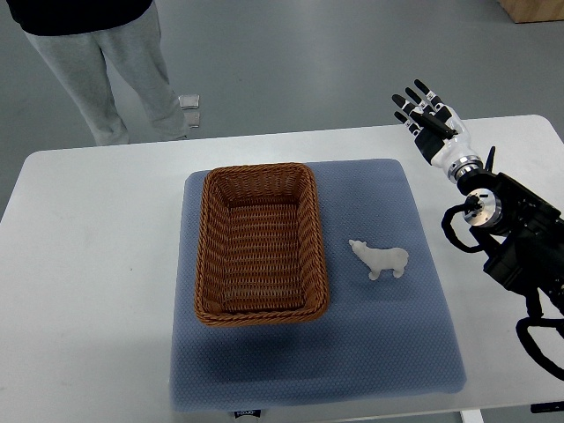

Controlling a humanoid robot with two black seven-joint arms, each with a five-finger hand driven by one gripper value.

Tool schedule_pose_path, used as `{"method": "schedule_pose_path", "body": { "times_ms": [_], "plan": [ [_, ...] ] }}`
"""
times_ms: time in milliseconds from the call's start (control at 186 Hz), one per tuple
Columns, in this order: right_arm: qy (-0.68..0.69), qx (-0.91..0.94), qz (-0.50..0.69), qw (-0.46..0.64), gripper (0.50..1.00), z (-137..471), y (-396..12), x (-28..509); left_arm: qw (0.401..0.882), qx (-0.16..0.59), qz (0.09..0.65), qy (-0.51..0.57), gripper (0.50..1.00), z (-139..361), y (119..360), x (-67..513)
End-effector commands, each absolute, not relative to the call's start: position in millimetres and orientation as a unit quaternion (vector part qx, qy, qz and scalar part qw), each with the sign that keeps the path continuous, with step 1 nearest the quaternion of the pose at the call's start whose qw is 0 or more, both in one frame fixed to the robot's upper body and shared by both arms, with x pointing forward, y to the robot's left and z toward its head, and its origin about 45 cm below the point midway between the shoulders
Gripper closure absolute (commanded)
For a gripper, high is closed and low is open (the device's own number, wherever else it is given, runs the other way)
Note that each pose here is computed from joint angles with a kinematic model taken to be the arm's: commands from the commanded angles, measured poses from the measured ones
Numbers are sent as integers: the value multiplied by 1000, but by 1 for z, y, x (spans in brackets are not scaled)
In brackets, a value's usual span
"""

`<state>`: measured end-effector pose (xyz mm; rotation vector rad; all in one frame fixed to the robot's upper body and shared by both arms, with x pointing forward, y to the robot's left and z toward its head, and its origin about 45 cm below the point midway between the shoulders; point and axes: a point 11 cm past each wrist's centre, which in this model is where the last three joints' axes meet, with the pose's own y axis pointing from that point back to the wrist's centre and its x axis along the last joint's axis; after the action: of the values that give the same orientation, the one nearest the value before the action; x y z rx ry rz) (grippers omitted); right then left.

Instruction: Place white bear in brown basket with right hand

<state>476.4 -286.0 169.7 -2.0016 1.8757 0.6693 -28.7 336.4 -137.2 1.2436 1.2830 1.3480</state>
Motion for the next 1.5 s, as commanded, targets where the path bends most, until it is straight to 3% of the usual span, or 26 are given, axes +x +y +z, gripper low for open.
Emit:
{"method": "schedule_pose_path", "body": {
  "times_ms": [0, 1493],
  "plan": [
    [656, -700, 234, 158, 574, 170, -287, 476, 436, 499, 543, 516, 500, -137, 336, -28],
    [657, -704, 217, 162, 574, 186, -287, 482, 435, 503, 542, 514, 500, -137, 339, -28]
  ]
}}
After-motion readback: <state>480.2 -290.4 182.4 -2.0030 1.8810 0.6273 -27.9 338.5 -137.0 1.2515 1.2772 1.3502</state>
